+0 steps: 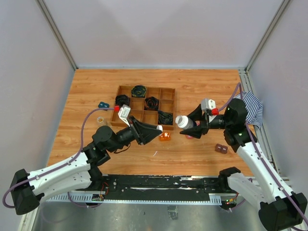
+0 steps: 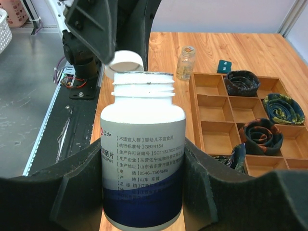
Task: Sort the pills into containers
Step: Close the lid of the pill bottle.
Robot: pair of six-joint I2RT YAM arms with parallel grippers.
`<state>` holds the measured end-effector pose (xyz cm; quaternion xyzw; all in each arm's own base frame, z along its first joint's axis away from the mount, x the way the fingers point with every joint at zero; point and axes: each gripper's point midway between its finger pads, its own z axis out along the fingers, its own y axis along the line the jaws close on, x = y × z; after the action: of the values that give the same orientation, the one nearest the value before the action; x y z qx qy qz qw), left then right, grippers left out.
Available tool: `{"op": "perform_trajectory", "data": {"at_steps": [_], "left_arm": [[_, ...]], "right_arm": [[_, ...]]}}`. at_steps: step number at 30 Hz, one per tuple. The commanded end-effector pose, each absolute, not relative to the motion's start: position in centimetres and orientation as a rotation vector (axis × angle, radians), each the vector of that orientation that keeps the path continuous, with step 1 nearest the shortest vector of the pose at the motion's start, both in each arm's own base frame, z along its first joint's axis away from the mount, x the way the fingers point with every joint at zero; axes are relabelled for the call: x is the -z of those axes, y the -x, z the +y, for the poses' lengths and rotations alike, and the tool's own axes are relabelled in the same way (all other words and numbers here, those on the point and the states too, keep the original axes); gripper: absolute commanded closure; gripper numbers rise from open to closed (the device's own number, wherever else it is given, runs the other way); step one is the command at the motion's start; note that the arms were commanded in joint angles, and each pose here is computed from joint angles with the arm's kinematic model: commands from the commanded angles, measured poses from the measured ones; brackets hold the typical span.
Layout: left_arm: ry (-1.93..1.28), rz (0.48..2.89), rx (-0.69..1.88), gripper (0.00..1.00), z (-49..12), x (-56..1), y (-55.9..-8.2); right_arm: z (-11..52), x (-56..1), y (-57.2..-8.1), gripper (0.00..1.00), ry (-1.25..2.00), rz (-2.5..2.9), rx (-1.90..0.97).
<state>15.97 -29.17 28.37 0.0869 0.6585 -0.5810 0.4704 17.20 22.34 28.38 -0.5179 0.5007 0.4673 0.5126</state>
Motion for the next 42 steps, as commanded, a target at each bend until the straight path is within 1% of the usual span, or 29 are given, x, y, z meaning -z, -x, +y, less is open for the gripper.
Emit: {"op": "perform_trajectory", "data": {"at_steps": [1,11,20,42], "left_arm": [[-0.278,1.456,1.597,0.85,-30.4,-33.5,-14.5],[-0.284,1.463,1.61,0.84,-32.4,-34.1,-15.8],[-0.272,1.467,1.606,0.84,-32.7,-34.0,-16.2],[-0.313,1.519,1.654,0.85,-34.1,-32.7,-15.8]], "right_arm": [[22.3,-29.1,-16.4,0.99,1.291,1.158,-1.109],[22.7,-28.9,-16.1,0.99,1.312,1.167,-1.07],[23.3,-28.2,-15.5,0.99,1.365,1.162,-1.042],[24.1,-26.2,-16.3,0.99,1.426,1.234,-0.937]]}}
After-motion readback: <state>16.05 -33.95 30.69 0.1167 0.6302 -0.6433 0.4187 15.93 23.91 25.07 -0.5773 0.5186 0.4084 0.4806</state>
